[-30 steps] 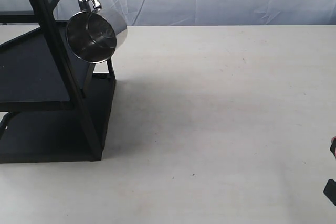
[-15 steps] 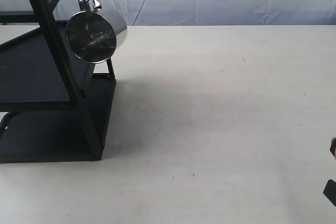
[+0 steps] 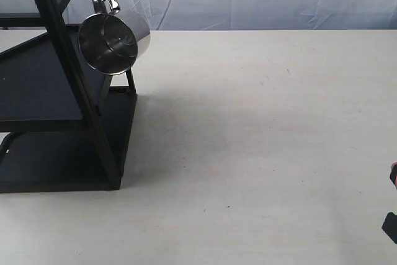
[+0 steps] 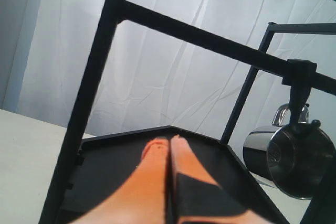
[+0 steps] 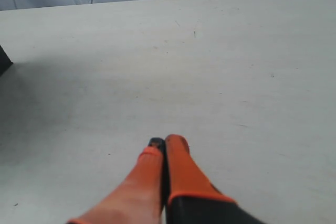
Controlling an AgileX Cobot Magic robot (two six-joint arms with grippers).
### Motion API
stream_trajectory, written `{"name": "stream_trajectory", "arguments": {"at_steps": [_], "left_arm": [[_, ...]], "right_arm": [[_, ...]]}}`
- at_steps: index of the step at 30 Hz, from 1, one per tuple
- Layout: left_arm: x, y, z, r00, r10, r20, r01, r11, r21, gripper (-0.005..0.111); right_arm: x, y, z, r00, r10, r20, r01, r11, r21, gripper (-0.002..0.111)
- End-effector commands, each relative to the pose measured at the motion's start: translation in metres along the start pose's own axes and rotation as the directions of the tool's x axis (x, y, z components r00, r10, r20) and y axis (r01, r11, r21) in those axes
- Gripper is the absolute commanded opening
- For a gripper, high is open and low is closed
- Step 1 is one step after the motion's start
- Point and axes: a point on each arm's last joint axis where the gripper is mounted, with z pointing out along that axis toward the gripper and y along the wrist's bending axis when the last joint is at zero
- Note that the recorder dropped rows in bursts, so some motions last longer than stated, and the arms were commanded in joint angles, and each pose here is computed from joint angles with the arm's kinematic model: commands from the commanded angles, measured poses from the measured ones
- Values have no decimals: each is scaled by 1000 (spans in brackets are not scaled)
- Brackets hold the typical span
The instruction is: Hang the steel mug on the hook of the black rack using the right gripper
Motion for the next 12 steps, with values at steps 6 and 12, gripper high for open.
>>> {"name": "stream_trajectory", "arguments": {"at_steps": [6,12], "left_arm": [[0,0,0,1000,4,-2,-4,1000,1,0],[0,0,0,1000,4,-2,-4,1000,1,0]], "right_arm": [[0,0,0,1000,2,13,-2,1000,3,-1],[0,0,0,1000,4,10,-4,1000,3,-1]]}}
